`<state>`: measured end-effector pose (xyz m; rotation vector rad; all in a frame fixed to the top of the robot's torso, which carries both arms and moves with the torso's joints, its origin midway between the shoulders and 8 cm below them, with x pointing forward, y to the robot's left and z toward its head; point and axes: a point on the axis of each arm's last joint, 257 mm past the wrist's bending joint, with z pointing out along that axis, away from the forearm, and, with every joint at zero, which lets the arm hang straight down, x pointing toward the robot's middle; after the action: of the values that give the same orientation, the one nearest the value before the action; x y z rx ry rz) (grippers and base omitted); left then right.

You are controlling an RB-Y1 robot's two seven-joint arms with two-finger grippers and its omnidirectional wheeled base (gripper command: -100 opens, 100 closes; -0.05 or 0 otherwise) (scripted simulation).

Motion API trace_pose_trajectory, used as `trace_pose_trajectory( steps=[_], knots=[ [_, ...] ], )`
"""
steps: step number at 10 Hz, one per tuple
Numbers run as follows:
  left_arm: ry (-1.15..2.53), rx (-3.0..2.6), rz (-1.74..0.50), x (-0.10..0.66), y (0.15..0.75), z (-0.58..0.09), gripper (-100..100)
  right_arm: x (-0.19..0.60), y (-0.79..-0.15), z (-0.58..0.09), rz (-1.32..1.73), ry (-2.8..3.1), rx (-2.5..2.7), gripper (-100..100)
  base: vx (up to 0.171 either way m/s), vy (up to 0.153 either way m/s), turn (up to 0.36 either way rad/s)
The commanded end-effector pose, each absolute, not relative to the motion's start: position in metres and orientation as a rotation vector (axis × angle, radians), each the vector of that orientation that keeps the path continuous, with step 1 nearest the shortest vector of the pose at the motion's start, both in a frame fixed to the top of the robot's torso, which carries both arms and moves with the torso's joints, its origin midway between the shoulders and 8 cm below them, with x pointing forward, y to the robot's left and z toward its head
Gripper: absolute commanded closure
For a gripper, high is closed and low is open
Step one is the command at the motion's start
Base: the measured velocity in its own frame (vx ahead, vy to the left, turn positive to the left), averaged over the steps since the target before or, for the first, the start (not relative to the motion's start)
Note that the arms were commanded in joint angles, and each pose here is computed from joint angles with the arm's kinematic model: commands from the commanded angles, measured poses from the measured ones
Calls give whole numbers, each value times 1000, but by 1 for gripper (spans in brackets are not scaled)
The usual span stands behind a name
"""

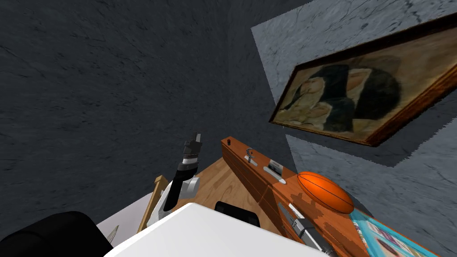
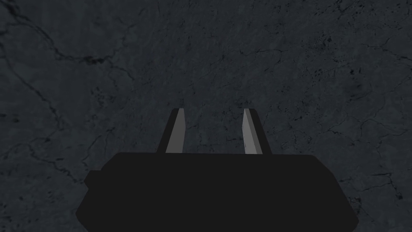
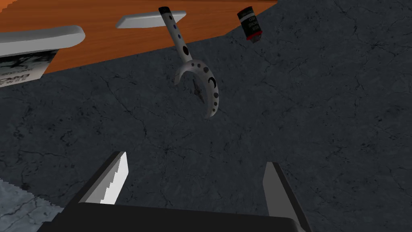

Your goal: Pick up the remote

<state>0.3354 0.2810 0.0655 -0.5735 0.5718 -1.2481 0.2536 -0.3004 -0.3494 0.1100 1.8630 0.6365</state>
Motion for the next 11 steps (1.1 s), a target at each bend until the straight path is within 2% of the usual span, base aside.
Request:
trace_pose_trajectory(
  steps=[1,3,11],
  knots=[
    [572,-574,-1248,335,281,65,0,237,-316,-373,594,1949,70,-100,41,35,317],
    [572,-574,-1248,335,281,65,0,232,-318,-381,584,1971,68,-100,24,11,71],
    [572,-573,-1248,335,281,65,0,138,-383,-469,409,2316,-40,-100,53,6,260]
  ],
)
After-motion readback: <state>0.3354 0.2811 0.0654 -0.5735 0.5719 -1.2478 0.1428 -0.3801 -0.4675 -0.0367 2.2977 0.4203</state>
